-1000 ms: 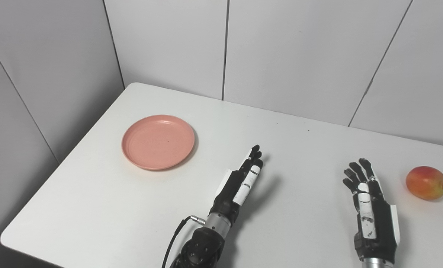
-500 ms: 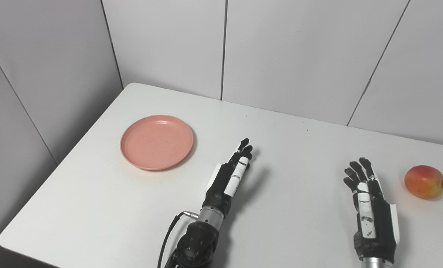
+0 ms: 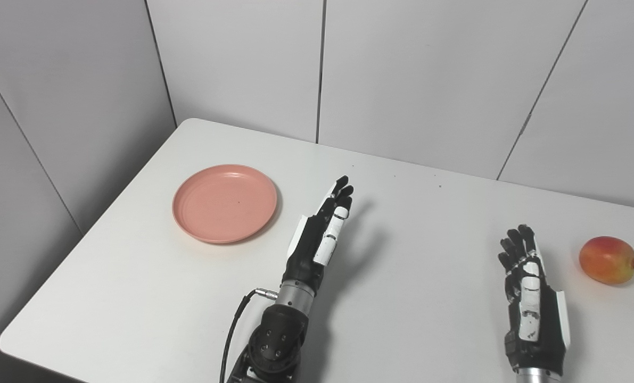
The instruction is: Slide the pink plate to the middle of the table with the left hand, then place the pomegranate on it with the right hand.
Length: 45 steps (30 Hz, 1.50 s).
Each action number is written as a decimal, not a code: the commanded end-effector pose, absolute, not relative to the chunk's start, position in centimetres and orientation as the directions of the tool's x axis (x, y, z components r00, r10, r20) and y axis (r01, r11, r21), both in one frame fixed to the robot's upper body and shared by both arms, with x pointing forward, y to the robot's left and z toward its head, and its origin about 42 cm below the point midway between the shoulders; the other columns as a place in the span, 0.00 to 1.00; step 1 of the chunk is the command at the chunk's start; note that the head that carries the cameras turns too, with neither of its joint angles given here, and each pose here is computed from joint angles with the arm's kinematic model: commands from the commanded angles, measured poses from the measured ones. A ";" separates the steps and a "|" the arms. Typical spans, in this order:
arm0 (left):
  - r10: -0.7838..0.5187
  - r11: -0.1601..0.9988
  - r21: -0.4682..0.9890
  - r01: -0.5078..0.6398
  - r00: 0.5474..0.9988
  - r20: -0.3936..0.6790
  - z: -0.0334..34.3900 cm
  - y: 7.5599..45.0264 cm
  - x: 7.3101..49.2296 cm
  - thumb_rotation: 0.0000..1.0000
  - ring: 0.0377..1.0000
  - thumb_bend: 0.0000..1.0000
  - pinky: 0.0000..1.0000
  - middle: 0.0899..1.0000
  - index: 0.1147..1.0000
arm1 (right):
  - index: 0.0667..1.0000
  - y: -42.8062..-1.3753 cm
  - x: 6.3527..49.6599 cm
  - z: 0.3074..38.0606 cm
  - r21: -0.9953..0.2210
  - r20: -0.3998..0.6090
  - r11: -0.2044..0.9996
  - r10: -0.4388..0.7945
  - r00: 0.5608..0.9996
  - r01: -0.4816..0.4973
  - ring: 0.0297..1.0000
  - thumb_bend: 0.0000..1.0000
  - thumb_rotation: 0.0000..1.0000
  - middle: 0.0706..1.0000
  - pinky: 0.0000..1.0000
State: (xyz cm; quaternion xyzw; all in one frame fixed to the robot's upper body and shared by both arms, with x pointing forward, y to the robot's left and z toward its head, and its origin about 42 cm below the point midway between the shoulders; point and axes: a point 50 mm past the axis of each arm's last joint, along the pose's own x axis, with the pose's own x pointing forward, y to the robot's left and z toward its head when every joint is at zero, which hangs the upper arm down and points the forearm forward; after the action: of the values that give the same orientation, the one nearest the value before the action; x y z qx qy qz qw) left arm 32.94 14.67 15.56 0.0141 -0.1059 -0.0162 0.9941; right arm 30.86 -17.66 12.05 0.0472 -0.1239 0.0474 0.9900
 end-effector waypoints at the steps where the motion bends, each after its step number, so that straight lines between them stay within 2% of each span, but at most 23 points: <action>1: -0.019 0.999 0.036 0.007 0.941 0.338 18.3 15.0 33.9 1.00 0.93 0.45 0.91 0.95 0.93 | 0.98 -18.7 29.7 9.6 0.076 0.174 0.992 0.086 0.981 -0.101 0.97 0.53 1.00 0.97 1.00; 6: 0.003 0.998 0.052 -0.024 0.931 0.365 19.3 16.5 34.5 1.00 0.94 0.47 0.91 0.95 0.93 | 1.00 -18.8 29.8 9.7 0.056 0.166 0.992 0.100 0.981 -0.111 0.99 0.55 1.00 0.99 1.00; 8: 0.014 0.998 0.046 -0.033 0.929 0.370 19.7 17.1 34.8 1.00 0.95 0.50 0.95 0.95 0.94 | 1.00 -18.7 29.8 9.7 0.060 0.165 0.992 0.103 0.981 -0.115 0.99 0.56 1.00 0.99 1.00; 14: 0.045 0.995 0.060 -0.073 0.924 0.380 20.9 19.5 35.6 1.00 0.94 0.50 0.98 0.95 0.92 | 0.99 -18.5 29.9 9.7 0.069 0.165 0.992 0.095 0.982 -0.107 0.98 0.53 1.00 0.97 1.00; 18: 0.100 0.992 0.032 -0.121 0.916 0.390 21.6 21.3 36.4 1.00 0.92 0.51 0.93 0.93 0.92 | 0.99 -18.4 29.9 9.7 0.081 0.165 0.992 0.086 0.983 -0.100 0.97 0.54 1.00 0.97 0.99; 20: 0.128 0.989 0.013 -0.144 0.912 0.390 21.9 22.2 36.9 1.00 0.95 0.51 0.99 0.94 0.92 | 0.98 -18.4 29.9 9.6 0.086 0.168 0.992 0.081 0.982 -0.097 0.97 0.54 1.00 0.97 0.99; 23: 0.196 0.977 -0.006 -0.211 0.896 0.399 22.0 24.4 37.9 1.00 0.95 0.51 0.99 0.94 0.92 | 0.98 -18.3 29.9 9.6 0.083 0.171 0.992 0.080 0.982 -0.095 0.96 0.53 1.00 0.96 0.99; 27: 0.248 0.964 -0.009 -0.266 0.881 0.402 22.3 27.0 38.8 1.00 0.95 0.54 0.97 0.95 0.94 | 0.98 -18.3 29.9 9.5 0.079 0.166 0.993 0.078 0.983 -0.092 0.96 0.52 1.00 0.96 0.98; 32: 0.305 0.949 -0.057 -0.309 0.862 0.405 23.1 28.7 39.1 1.00 0.95 0.52 0.96 0.95 0.93 | 0.97 -18.5 29.9 9.4 0.069 0.168 0.993 0.081 0.982 -0.094 0.96 0.53 1.00 0.96 0.99; 36: 0.336 0.936 -0.037 -0.349 0.860 0.385 23.8 30.0 39.0 1.00 0.93 0.55 0.94 0.94 0.93 | 0.97 -18.7 29.8 9.3 0.069 0.165 0.993 0.081 0.983 -0.093 0.96 0.52 1.00 0.95 0.99; 45: 0.338 0.922 0.057 -0.383 0.867 0.367 24.0 33.7 38.4 1.00 0.86 0.52 0.86 0.85 0.85 | 0.96 -18.7 29.7 9.3 0.072 0.167 0.993 0.076 0.983 -0.089 0.95 0.51 1.00 0.94 0.97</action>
State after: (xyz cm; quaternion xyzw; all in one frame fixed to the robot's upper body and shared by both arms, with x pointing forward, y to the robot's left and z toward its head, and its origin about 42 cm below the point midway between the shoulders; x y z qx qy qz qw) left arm 37.87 33.07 21.90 0.0507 -0.1467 0.1921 0.9690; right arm 31.00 -17.71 12.02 0.0449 -0.1226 0.0498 0.9902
